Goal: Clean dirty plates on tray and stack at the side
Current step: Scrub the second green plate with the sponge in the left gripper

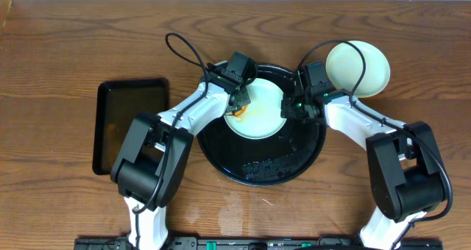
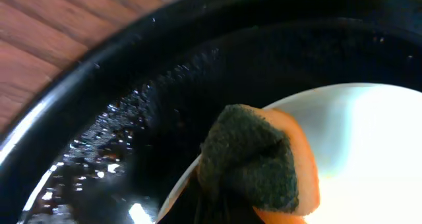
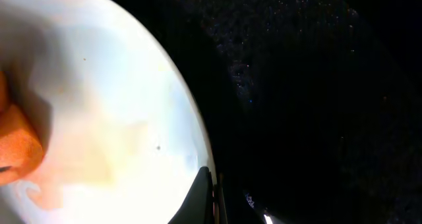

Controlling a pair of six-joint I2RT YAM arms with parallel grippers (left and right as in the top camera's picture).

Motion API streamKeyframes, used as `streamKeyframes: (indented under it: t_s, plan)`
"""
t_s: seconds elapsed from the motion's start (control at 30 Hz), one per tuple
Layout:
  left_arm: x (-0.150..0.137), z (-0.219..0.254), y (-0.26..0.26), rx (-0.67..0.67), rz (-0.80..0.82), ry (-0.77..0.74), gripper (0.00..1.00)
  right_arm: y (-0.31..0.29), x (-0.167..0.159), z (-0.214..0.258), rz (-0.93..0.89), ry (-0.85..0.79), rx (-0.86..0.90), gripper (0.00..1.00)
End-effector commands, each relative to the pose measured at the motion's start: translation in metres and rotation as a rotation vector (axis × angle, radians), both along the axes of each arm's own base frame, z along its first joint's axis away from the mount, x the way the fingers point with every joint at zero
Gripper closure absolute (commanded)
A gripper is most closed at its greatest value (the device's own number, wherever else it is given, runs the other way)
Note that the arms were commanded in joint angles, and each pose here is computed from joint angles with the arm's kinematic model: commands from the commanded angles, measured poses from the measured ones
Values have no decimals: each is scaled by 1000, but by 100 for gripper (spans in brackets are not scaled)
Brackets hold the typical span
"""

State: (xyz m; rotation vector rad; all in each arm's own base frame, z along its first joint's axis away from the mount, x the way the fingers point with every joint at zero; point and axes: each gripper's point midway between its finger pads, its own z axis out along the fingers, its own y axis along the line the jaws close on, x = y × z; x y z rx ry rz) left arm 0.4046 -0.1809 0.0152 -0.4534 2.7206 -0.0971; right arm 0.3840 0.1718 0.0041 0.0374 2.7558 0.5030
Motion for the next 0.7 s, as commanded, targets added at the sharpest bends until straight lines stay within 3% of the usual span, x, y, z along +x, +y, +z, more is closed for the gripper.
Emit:
streamKeyframes:
  t_s: [0.0,0.27,0.5,0.67]
  plan:
    - [15,35,40,170,14,-119,92,-7,-11,-20,-8,57,-48,99]
    - [9,98,32,63,-2,-205,92,-8,-13,-21,-8,66,-51,99]
    - [-22,66,-19,-210,-98,-6,92,-7,-11,-19,-8,54,-46,99]
    - [-30,27,-43,-311,-134,110,92,-7,-10,-19,-8,52,-46,99]
